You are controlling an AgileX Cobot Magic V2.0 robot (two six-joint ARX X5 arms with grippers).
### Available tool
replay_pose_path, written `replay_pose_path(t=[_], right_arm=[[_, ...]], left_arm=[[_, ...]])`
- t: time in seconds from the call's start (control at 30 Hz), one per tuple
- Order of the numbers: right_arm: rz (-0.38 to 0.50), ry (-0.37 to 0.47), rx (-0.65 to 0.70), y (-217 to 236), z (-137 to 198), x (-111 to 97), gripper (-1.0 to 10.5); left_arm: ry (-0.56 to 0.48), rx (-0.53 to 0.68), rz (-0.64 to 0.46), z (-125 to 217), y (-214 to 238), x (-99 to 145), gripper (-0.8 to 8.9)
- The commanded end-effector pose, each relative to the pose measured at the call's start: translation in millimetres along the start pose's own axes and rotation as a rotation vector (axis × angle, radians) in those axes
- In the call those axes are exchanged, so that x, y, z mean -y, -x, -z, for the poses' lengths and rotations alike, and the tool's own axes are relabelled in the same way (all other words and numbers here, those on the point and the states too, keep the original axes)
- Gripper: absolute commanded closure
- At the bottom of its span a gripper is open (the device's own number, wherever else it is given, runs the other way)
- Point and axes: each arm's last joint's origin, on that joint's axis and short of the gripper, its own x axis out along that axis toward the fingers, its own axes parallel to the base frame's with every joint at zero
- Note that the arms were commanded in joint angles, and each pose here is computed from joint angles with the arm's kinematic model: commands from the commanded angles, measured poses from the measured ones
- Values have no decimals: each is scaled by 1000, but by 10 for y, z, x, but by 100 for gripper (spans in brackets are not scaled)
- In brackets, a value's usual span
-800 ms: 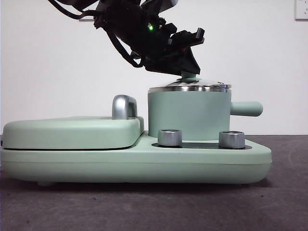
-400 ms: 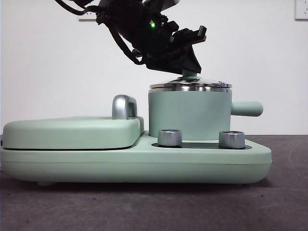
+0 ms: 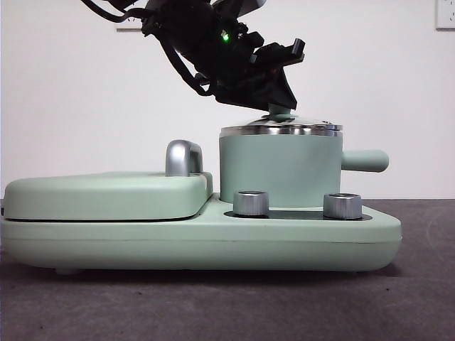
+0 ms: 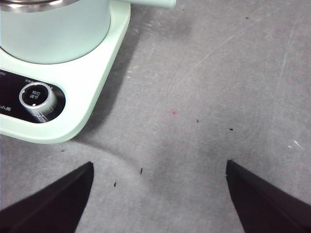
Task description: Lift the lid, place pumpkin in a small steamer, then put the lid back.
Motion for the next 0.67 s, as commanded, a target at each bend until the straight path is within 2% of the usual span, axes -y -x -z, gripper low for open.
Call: replay_pose_path(t=[0.03, 0.13, 0.4, 0.67], right_arm=[[-1, -8, 5, -3, -13, -8, 528], [-1, -8, 5, -3, -13, -8, 528], [-1, -8, 5, -3, -13, -8, 528], [-1, -9, 7, -3, -15, -8, 528]], left_arm=[[-20, 29, 6, -79, -40, 37, 804], [-19, 27, -24, -79, -40, 30, 804], [-11, 26, 0, -80, -39, 56, 804], [11, -68, 17, 12, -37, 67, 804]])
